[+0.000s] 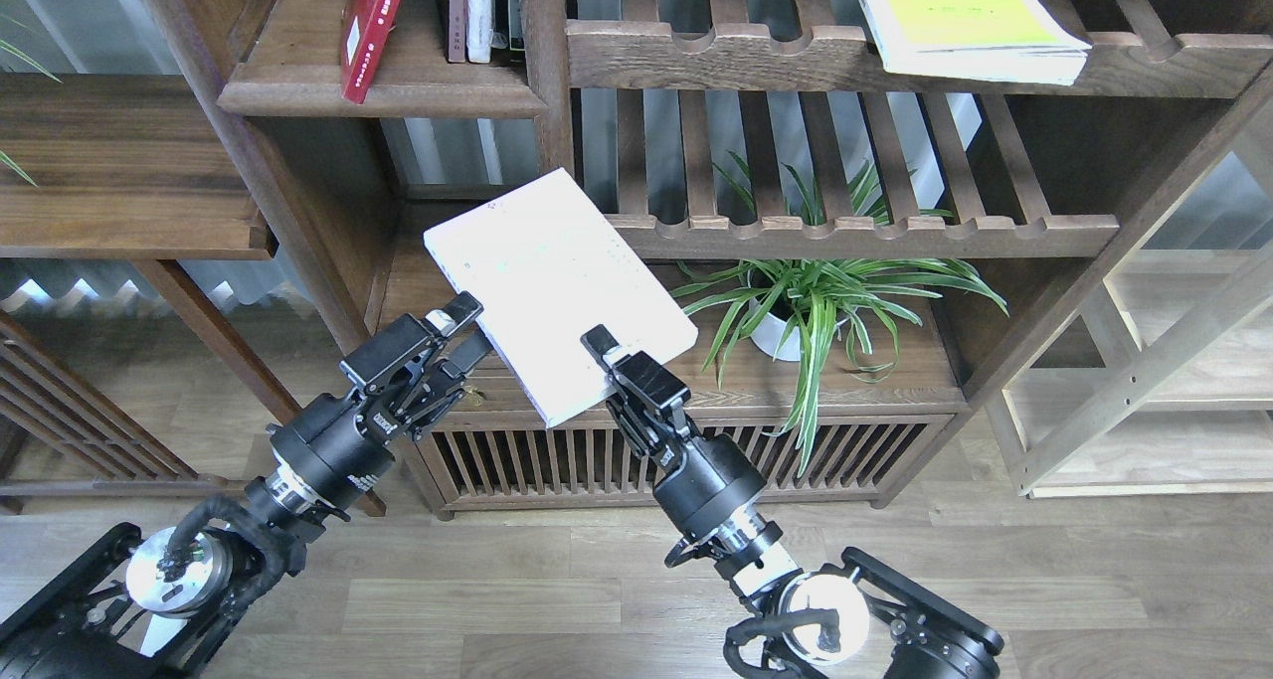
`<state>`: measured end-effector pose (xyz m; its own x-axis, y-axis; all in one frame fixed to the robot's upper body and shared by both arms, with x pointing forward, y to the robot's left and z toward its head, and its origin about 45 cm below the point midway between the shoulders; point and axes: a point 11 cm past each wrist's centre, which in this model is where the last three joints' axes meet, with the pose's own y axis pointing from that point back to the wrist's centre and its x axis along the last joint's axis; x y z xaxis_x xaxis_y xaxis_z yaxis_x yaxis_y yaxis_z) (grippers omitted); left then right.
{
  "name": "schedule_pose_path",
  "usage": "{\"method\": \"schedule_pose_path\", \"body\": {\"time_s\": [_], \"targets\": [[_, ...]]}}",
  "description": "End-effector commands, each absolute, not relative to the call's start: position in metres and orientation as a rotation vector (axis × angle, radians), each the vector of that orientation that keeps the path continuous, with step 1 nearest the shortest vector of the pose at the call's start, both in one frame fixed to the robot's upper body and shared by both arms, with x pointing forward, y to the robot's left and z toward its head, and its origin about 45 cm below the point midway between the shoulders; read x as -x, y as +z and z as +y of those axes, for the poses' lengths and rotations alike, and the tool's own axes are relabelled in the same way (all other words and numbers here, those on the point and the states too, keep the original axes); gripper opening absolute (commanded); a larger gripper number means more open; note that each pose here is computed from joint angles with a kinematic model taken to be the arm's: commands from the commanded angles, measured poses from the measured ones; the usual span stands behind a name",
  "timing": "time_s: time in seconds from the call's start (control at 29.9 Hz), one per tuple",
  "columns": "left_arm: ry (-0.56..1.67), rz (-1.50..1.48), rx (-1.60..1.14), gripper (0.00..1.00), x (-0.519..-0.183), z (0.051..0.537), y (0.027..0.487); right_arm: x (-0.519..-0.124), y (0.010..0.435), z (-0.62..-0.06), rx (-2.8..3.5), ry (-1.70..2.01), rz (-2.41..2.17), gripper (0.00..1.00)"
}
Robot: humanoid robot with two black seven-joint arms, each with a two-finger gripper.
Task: Organize books on shelf
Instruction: 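Grasp the white book's lower edge with the left gripper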
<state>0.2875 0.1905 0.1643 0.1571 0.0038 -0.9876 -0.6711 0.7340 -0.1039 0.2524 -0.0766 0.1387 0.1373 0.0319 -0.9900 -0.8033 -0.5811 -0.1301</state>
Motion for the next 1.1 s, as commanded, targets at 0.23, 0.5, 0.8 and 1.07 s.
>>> {"method": "schedule_pose_path", "body": {"time_s": [0.23,0.5,0.8,1.07], "targets": [[0.529,1.346,0.603,0.78,-0.286,0.189,0.162,-0.247,0.137,-0.070,1.728,1.545,0.737,0.15],[0.533,1.341,0.591,0.84,-0.285,0.189,0.161,-0.243,0.136,-0.065,1.739,1.565,0.729,0.15],[0.539,1.342,0.585,0.93,-0.284,0.188,0.158,-0.240,0.135,-0.062,1.750,1.572,0.724,0.16],[0.543,1.341,0.593,0.99,-0.286,0.185,0.156,-0.240,0.134,-0.062,1.750,1.572,0.726,0.16]]}}
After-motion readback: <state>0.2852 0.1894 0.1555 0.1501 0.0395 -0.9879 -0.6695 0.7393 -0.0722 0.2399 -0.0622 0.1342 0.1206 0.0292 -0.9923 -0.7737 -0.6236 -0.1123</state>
